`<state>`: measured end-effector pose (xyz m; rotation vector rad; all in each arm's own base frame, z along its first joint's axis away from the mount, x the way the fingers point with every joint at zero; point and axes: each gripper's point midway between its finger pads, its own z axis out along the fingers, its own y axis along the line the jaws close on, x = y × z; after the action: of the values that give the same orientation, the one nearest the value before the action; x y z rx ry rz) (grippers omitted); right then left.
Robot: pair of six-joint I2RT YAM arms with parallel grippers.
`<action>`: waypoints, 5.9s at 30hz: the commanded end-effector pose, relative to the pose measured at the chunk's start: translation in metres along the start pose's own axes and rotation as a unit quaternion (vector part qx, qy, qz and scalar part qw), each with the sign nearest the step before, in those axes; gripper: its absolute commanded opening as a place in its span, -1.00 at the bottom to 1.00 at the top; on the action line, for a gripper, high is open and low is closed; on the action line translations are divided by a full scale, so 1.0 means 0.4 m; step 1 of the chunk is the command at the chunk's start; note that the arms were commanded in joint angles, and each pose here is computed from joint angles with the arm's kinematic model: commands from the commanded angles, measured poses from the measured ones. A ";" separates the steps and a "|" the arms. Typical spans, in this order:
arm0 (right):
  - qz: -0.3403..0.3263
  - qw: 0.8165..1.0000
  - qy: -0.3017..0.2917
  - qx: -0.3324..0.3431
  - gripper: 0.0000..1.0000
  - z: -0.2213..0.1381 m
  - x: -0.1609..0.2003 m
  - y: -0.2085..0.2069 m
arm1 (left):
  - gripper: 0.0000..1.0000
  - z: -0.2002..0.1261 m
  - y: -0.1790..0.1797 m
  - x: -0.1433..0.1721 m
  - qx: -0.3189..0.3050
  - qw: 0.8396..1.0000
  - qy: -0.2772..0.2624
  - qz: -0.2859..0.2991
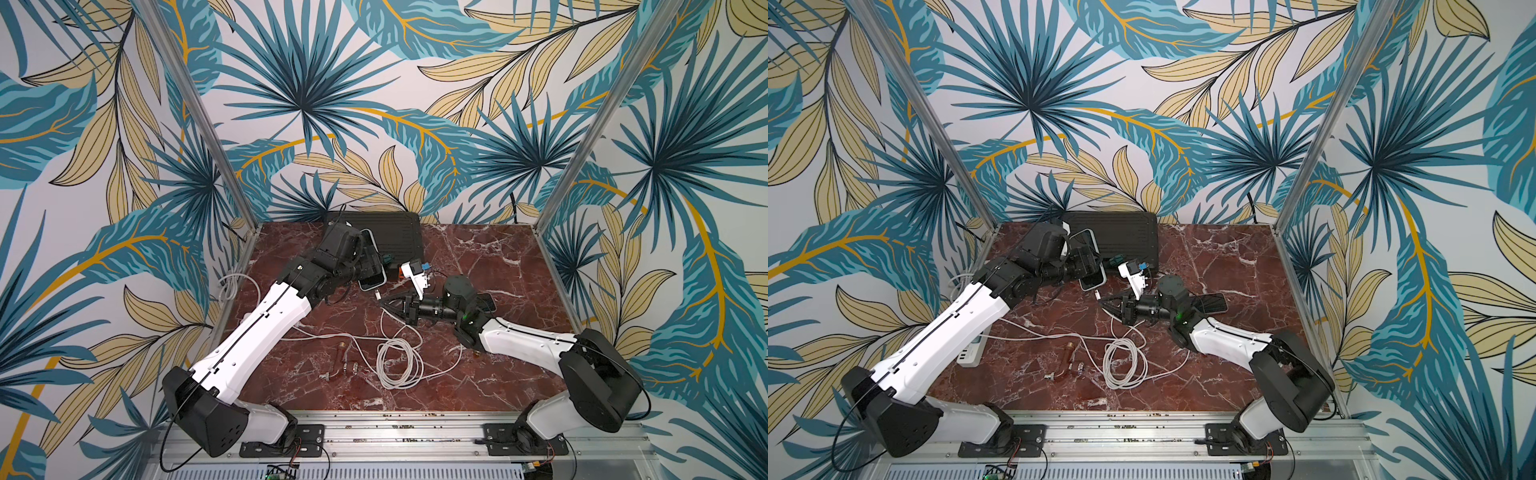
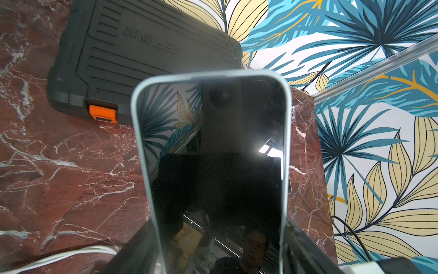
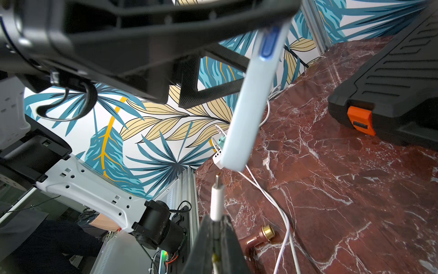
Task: Plug the charging cable into the phone
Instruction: Insert the charging cable into the phone.
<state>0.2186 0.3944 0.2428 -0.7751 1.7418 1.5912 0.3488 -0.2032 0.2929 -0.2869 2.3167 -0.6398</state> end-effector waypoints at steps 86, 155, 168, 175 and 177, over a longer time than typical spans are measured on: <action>0.026 1.000 0.006 -0.007 -1.00 0.019 0.038 -0.027 | -0.74 -0.020 -0.016 0.018 0.047 0.999 -0.012 -0.010; 0.018 1.000 -0.010 0.017 -1.00 0.087 -0.006 -0.095 | -0.75 0.075 0.101 0.165 0.006 0.999 0.033 -0.025; 0.001 1.000 0.005 0.018 -1.00 0.083 -0.002 -0.085 | -0.75 0.078 0.105 0.155 -0.006 0.999 0.027 -0.023; -0.001 1.000 0.008 0.020 -1.00 0.085 -0.001 -0.088 | -0.75 0.081 0.099 0.151 -0.006 0.999 0.029 -0.022; 0.000 1.000 0.009 0.021 -1.00 0.085 0.001 -0.090 | -0.75 0.082 0.103 0.150 -0.009 0.999 0.027 -0.022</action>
<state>0.2314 0.4194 0.1781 -0.7910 1.9493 1.5882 0.3438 -0.1807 0.2222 -0.4001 2.2854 -0.5731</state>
